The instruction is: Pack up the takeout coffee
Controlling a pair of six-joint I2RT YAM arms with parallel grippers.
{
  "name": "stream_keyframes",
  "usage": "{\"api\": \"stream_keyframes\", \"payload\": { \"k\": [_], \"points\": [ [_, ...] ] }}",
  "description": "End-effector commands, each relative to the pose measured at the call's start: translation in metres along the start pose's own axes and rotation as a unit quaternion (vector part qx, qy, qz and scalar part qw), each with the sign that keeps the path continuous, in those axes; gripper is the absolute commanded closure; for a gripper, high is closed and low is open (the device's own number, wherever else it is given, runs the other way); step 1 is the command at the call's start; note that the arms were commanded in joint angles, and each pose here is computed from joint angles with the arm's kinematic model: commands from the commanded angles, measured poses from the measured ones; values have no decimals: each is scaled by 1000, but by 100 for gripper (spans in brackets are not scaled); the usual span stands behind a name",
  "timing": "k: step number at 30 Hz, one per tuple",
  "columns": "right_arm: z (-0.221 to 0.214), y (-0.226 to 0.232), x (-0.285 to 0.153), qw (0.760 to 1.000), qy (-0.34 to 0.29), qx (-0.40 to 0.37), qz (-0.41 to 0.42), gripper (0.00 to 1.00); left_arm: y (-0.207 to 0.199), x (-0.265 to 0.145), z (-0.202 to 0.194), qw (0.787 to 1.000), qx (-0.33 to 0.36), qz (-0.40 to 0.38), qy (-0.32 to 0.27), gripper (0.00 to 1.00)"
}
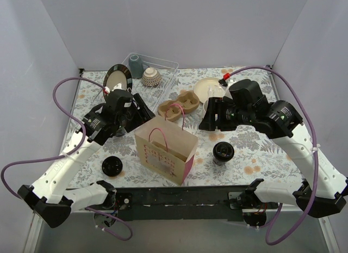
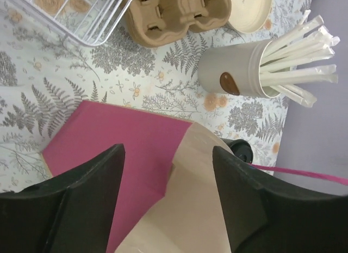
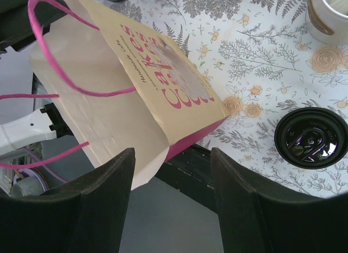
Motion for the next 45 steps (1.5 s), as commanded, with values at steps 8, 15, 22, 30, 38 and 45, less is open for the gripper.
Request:
{"api": "stream_keyframes", "payload": {
  "k": [8, 15, 22, 30, 38, 45],
  "points": [
    [-13, -24, 4, 997, 20, -5, -71, 33, 1, -19, 11, 968, 246, 19, 43, 34],
    [-27, -42, 4, 993, 30, -18, -112, 18, 9, -22, 7, 949, 308, 14, 73, 38],
    [-31, -51, 8, 990, 46, -10, -132, 1, 4, 4, 0, 941, 324, 12, 98, 44],
    [-42, -86, 15, 977, 61, 36, -201, 15, -15, 18, -3, 942, 316, -10, 113, 74],
    [-60, -136, 40, 962, 113, 49, -244, 28, -7, 15, -12, 946, 289, 13, 144, 100],
    [-74, -135, 64, 968, 126, 65, -208, 23, -8, 28, 2, 966, 208, 81, 135, 100]
  ]
}}
Point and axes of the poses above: each gripper's point midway between its finger pads, its own x axis out along the fingers, its own y axis along the line the jaws close on, z = x × y, the point moved 4 cm from there along -x, back along the fingers, and after that the axes turned 12 degrees about -x, right-handed, at the moved point
